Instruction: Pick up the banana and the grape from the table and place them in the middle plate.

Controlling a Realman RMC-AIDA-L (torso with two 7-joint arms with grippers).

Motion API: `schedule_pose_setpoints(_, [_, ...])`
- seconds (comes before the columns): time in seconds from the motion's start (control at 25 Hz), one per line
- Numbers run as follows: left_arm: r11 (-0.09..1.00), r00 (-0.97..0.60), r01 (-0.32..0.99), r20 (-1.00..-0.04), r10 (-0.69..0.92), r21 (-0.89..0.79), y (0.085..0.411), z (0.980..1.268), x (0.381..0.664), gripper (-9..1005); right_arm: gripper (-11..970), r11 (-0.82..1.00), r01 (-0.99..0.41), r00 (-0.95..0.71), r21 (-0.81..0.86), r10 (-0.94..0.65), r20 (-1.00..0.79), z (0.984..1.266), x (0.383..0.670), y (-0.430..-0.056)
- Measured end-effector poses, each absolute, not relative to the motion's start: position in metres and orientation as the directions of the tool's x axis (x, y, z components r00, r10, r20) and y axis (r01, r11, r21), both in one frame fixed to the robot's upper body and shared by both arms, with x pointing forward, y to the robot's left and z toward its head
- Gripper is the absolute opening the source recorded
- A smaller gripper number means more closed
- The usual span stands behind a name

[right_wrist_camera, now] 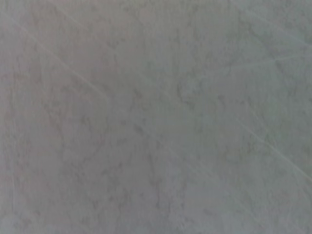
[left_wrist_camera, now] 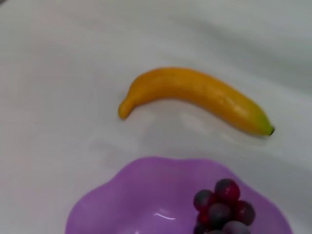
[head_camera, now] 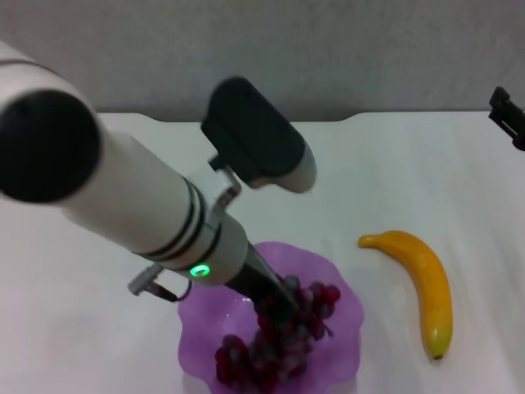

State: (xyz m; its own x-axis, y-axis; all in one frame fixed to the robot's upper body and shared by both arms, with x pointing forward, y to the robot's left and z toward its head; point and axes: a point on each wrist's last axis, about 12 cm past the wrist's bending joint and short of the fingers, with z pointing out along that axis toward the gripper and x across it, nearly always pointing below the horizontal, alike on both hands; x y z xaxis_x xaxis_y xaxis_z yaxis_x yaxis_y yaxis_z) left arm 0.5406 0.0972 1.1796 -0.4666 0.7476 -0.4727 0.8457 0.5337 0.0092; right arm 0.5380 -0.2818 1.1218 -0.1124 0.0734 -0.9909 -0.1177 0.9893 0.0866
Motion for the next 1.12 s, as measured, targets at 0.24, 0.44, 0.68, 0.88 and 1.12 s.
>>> schedule_pose_setpoints(0.24, [0.56,-0.488,0.828,-0.471,0.735,0.016,0.098,1.158,0.555,281,861,0.989,-0.12,-0.115,0.086,0.073,-0.991,1.121,0.538,-0.281])
schedule_pose_setpoints(0.44, [0.564,-0.496,0.826,-0.451,0.742,0.02,0.1,1.148,0.559,279,861,0.988,-0.126,-0.118,0.085,0.07,-0.991,1.121,0.54,-0.279])
schedule_pose_setpoints(0.68, [0.591,-0.522,0.807,-0.446,0.727,0.017,0.103,1.142,0.565,278,860,0.988,-0.127,-0.121,0.084,0.069,-0.99,1.12,0.54,-0.279])
schedule_pose_setpoints(0.88, [0.604,-0.529,0.797,-0.458,0.714,0.021,0.105,1.142,0.566,317,860,0.988,-0.127,-0.123,0.084,0.069,-0.99,1.12,0.54,-0.279])
schedule_pose_setpoints(1.12, [0.602,-0.515,0.798,-0.474,0.714,0.04,0.107,1.147,0.565,545,860,0.988,-0.126,-0.125,0.084,0.068,-0.99,1.119,0.54,-0.279])
